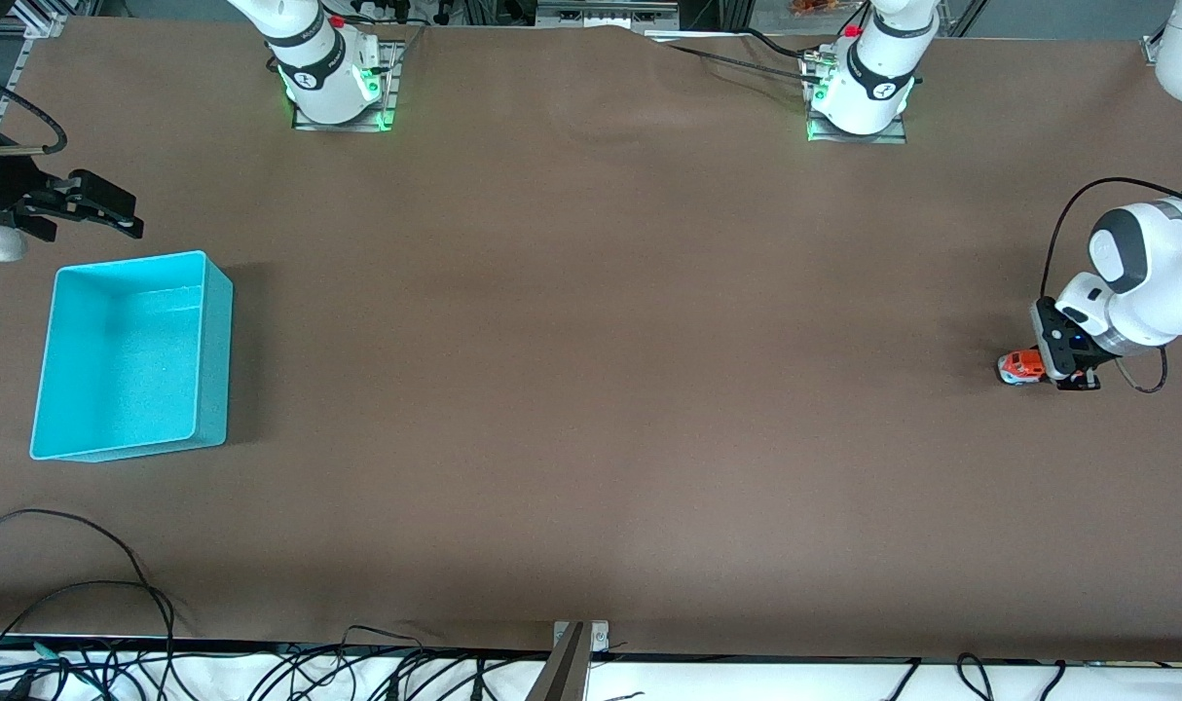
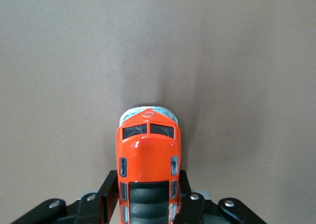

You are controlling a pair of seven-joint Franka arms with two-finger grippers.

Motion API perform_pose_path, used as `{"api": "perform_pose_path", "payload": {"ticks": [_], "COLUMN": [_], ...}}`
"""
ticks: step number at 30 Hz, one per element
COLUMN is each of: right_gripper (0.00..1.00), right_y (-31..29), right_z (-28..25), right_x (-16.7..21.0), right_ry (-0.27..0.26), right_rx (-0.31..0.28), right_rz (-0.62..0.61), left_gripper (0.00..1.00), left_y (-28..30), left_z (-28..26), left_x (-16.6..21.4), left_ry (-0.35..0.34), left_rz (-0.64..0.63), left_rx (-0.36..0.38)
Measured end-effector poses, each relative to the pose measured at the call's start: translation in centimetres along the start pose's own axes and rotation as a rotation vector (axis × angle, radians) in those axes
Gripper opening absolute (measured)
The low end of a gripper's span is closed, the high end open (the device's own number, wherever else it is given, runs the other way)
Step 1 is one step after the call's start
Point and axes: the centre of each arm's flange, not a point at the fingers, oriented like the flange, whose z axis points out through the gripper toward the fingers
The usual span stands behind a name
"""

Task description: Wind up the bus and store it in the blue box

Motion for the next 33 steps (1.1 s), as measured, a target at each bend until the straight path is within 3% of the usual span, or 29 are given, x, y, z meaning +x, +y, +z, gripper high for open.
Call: {"api": "perform_pose_path", "payload": {"ticks": [33], "right_gripper": [1.00], "right_y": [0.0], "right_z": [0.2], "right_x": [0.1], "right_ry": [-0.003], "right_rx": [0.000], "right_rz": [0.002], "left_gripper": [0.51], "left_y": [0.8], "left_z": [0.5], "left_x": [-5.5], "left_ry": [-0.003], "left_rz": [0.067], "left_rx": [0.013]}}
